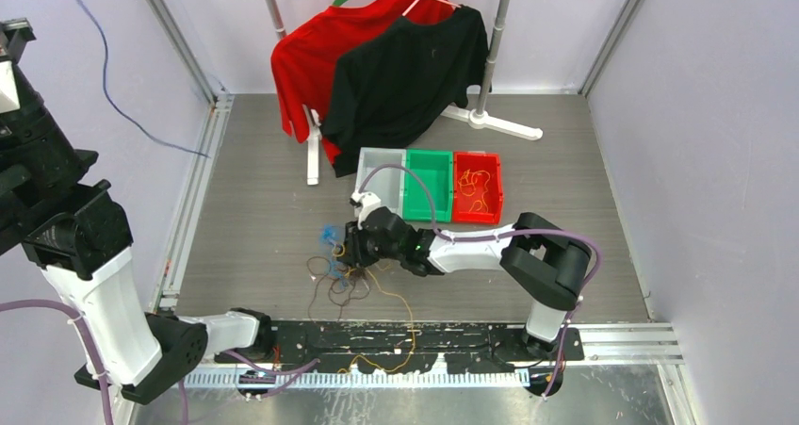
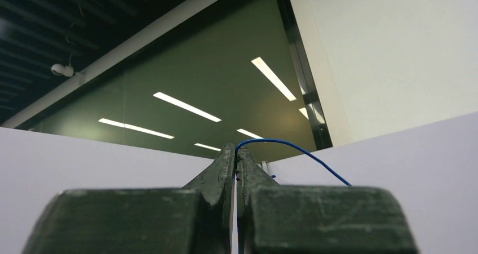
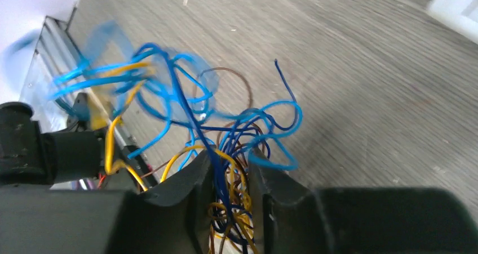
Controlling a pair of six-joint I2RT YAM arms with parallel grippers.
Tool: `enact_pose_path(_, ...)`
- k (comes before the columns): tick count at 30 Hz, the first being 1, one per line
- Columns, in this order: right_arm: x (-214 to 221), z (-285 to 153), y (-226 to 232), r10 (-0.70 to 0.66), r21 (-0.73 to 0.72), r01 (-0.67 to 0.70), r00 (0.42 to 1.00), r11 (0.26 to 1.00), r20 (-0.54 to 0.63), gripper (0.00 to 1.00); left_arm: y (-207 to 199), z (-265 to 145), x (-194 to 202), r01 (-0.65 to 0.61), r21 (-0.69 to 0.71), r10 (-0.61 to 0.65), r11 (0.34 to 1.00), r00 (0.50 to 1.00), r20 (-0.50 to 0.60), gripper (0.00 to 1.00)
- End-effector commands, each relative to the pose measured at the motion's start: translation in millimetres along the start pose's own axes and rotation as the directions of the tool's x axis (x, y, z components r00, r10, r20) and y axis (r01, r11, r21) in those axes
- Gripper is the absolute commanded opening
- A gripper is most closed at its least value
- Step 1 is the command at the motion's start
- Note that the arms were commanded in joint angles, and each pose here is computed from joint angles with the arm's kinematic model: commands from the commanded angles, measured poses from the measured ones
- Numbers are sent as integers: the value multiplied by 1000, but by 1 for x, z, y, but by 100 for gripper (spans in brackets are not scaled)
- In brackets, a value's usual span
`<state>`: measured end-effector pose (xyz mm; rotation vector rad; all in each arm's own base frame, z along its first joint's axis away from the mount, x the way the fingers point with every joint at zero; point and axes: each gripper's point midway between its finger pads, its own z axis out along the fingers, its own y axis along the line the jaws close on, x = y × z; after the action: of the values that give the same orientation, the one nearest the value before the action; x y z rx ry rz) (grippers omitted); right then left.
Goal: Untangle the cables
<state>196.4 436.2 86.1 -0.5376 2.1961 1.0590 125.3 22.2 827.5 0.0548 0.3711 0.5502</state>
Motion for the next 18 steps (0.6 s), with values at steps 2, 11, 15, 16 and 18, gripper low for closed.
enact_pose_path(2,-31,-10,-26,61,112,-71,994,991,89,15,17,9,-8,-53,-102,58,993,997,42,0)
enact_pose_path(11,-58,-21,-19,20,55,-24,997,998,81,55,-34,-6,12,-6,182,15,983,999,-49,0)
enact_pose_path(15,-84,-52,22,-68,-77,76,992,994,107,75,-114,-76,45,146,541,-41,828,979,-202,0)
enact_pose_path(16,-93,-62,32,-91,-101,103,988,990,121,78,-129,-94,49,188,599,-61,778,972,-226,0)
enact_pose_path(18,-106,-83,48,-127,-131,146,981,981,144,84,-150,-130,55,269,669,-91,693,953,-288,0)
